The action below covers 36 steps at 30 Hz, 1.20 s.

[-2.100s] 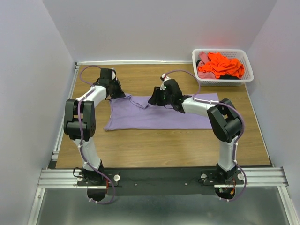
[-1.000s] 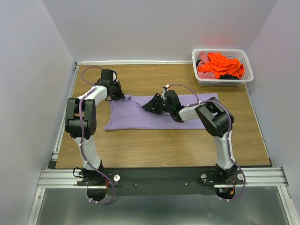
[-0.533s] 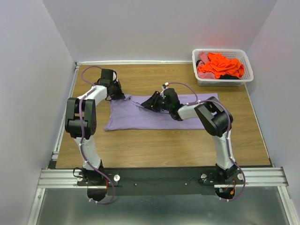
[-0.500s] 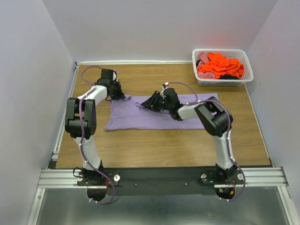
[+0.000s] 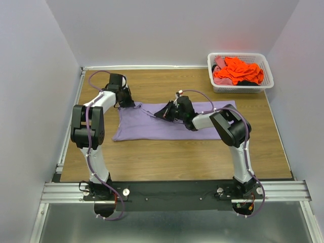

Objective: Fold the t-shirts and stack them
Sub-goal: Fold the tshirt

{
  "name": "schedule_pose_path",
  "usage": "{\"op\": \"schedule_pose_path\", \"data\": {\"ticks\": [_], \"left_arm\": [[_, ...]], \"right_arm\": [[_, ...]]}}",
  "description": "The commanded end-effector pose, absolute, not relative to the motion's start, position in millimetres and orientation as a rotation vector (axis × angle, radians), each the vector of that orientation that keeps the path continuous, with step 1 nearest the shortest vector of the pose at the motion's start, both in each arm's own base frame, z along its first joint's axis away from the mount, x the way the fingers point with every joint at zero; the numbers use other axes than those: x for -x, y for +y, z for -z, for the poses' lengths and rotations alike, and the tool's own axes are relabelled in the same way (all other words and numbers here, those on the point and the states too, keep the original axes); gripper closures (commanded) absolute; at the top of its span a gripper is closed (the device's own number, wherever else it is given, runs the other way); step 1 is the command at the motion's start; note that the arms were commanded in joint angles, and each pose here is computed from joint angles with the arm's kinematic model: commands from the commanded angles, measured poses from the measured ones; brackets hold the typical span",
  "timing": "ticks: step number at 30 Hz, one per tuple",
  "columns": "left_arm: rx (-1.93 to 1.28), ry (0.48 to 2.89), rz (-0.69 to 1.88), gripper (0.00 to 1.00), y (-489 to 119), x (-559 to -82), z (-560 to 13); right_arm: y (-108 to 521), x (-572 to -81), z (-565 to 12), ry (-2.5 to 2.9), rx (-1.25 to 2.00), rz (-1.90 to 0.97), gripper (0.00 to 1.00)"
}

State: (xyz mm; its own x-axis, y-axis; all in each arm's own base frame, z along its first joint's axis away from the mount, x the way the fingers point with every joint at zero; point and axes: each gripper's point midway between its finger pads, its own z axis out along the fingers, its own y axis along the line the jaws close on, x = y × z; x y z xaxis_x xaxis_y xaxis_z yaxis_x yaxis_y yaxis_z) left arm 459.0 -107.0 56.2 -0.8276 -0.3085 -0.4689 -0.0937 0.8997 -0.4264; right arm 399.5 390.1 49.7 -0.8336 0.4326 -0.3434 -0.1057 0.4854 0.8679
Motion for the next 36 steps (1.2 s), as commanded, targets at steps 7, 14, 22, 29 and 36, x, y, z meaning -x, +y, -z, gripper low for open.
{"op": "schedule_pose_path", "data": {"ticks": [7,14,22,29,36], "left_arm": [[0.193,2.559,0.541,1.00,-102,-456,-68],[0.177,2.610,0.545,1.00,-94,-442,-65],[0.167,2.639,0.550,1.00,-91,-428,-65],[0.171,2.617,0.544,1.00,-88,-425,-76],[0.163,2.615,0.556,1.00,-88,-425,-87]], "right_arm": [[355,-409,-61,2.246,-0.223,-1.290,1.00],[359,-398,-64,2.352,-0.106,-1.287,0.99],[368,-385,-64,2.409,-0.074,-1.384,1.00],[369,-376,-68,2.440,-0.066,-1.405,1.00],[372,-372,-75,2.455,-0.042,-1.429,1.00]]}}
